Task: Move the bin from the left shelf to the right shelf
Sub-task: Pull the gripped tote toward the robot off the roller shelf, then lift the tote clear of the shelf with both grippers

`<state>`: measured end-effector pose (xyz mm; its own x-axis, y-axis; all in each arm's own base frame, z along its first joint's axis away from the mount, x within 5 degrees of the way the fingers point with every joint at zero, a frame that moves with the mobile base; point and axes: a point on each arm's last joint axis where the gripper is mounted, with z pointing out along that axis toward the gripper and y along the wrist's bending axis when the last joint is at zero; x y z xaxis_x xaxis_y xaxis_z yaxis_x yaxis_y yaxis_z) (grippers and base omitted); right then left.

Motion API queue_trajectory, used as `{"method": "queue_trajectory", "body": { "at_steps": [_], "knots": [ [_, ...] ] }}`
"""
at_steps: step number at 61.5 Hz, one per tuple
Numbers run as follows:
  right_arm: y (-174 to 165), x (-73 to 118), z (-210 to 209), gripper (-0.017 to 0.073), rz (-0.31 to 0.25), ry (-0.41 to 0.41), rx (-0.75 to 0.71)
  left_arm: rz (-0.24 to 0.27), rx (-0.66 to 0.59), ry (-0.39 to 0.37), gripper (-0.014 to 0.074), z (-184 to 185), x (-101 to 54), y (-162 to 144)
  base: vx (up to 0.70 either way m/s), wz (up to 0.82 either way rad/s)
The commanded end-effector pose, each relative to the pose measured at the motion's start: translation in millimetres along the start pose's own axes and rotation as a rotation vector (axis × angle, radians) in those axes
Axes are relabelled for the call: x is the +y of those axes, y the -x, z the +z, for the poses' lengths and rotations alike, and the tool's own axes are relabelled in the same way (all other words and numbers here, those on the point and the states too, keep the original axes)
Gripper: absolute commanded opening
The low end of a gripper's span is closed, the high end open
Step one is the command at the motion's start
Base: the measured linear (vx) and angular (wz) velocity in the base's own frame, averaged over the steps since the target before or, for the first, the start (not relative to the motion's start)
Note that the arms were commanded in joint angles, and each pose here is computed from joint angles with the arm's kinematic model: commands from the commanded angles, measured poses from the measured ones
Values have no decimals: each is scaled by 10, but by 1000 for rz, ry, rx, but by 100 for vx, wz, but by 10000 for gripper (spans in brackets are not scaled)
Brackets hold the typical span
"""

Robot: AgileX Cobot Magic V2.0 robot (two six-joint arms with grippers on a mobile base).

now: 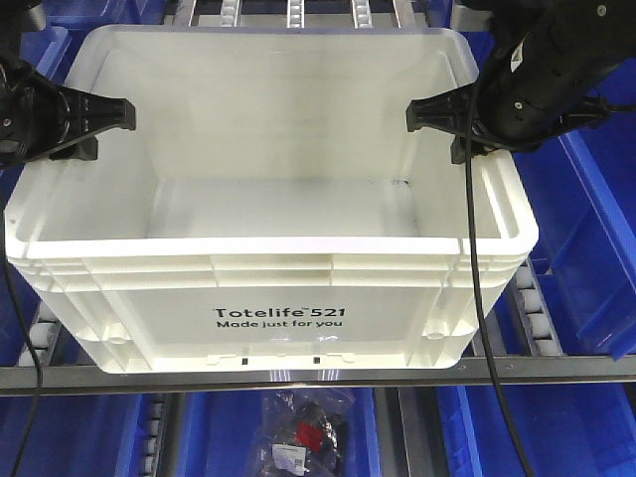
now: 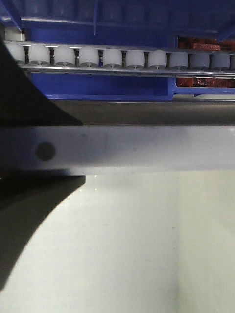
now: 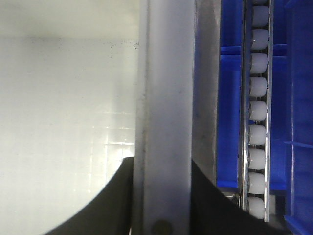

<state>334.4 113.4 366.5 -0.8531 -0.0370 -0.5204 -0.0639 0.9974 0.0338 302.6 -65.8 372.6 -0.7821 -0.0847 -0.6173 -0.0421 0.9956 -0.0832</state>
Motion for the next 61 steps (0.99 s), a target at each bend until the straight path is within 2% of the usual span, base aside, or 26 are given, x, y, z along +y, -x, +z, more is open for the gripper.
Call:
{"method": "queue_trajectory", "body": {
  "at_steps": [1,61],
  "knots": [
    [120,-125,-354,7,-15,-39,-169,9,-196,-6,-7,-338,46,171,0,0],
    [121,-125,-355,8,-16,-38,-170,9,-196,-6,-7,-338,46,171,0,0]
  ]
}}
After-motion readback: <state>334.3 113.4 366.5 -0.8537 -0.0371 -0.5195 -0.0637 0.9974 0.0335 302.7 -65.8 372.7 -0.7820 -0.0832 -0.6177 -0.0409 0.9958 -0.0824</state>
